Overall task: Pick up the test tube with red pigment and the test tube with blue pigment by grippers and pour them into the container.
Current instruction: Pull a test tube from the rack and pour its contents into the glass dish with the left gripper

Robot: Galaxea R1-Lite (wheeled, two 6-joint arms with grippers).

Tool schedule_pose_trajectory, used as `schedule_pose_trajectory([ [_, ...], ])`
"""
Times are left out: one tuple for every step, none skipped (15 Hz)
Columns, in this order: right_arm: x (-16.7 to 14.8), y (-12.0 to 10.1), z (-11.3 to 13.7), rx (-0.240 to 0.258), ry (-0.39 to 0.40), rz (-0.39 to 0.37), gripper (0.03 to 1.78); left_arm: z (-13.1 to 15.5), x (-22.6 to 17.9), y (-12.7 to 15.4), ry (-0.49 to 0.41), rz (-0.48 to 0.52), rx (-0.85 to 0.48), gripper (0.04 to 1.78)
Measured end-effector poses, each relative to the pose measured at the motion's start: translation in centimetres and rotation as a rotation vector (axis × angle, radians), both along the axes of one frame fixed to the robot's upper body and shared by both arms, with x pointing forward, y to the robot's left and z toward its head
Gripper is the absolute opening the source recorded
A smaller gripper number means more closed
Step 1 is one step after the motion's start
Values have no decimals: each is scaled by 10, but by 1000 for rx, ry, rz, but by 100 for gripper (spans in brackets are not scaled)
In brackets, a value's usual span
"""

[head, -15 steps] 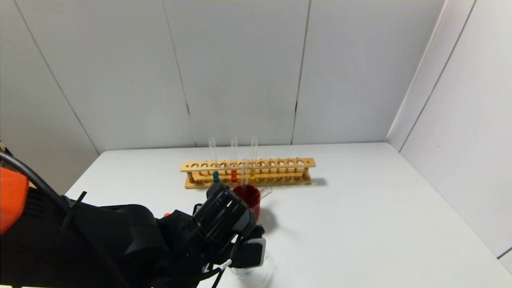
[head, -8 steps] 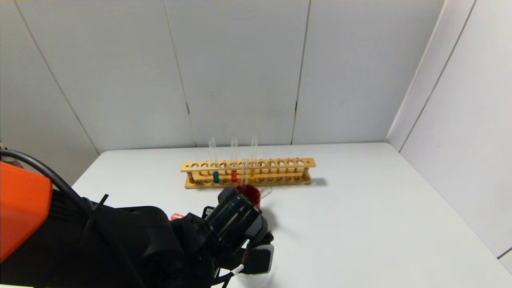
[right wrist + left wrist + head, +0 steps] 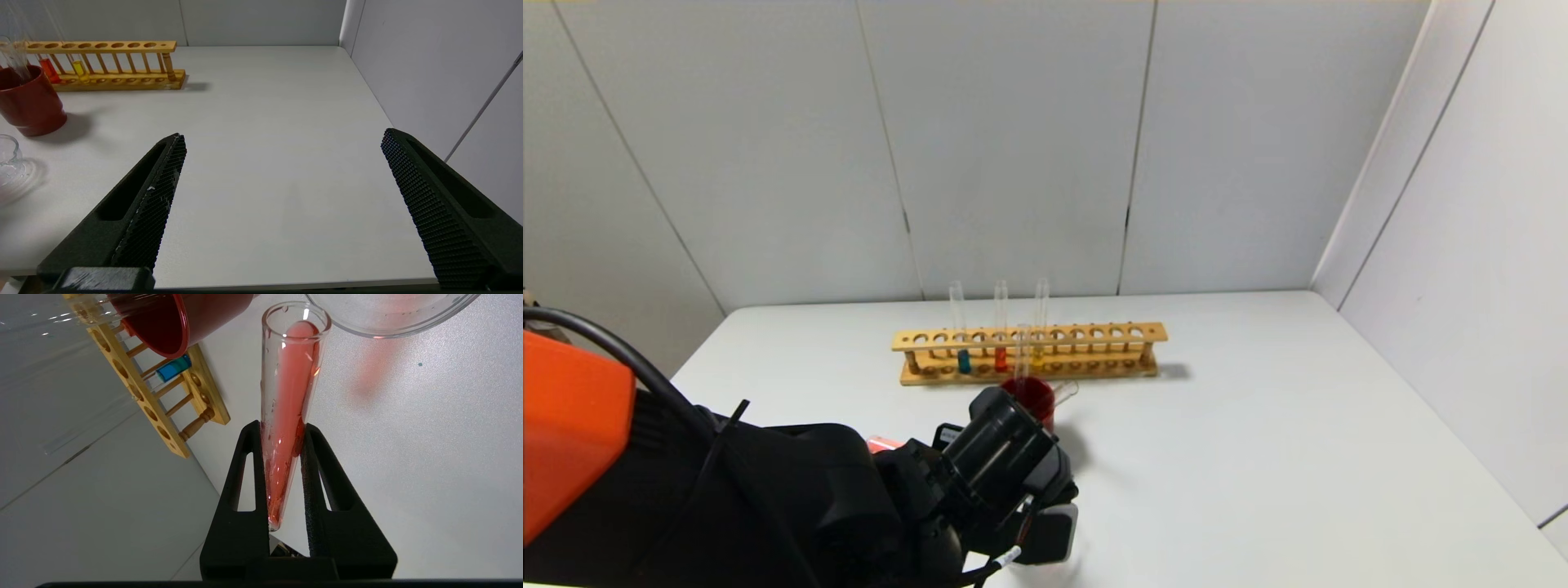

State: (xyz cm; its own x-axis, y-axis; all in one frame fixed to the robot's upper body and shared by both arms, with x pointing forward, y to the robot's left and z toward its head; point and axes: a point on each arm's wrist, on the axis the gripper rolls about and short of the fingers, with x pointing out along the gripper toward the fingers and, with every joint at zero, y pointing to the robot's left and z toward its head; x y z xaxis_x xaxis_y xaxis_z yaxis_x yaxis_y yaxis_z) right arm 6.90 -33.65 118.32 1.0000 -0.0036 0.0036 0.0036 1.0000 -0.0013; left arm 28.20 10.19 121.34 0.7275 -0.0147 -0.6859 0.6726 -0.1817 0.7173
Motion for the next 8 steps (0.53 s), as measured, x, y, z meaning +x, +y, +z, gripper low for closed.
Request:
schedule_pose_trajectory([
  [0, 0, 0, 0, 0, 0, 174, -1, -1, 1, 7, 0, 10, 30],
  [0, 0, 0, 0, 0, 0, 174, -2, -2, 2, 13, -1, 18, 30],
  [0, 0, 0, 0, 0, 0, 174, -2, -2, 2, 14, 0, 18, 30],
  [0, 0, 0, 0, 0, 0, 174, -2, -1, 2, 15, 1, 19, 30],
  [0, 0, 0, 0, 0, 0, 174, -2, -1, 2, 16, 0, 20, 30],
  [0, 0, 0, 0, 0, 0, 174, -3, -1, 2, 17, 1, 23, 30],
  [0, 0, 0, 0, 0, 0, 174, -4, 1, 1, 17, 4, 24, 30],
  [0, 0, 0, 0, 0, 0, 174, -5, 2, 0, 18, 6, 27, 30],
])
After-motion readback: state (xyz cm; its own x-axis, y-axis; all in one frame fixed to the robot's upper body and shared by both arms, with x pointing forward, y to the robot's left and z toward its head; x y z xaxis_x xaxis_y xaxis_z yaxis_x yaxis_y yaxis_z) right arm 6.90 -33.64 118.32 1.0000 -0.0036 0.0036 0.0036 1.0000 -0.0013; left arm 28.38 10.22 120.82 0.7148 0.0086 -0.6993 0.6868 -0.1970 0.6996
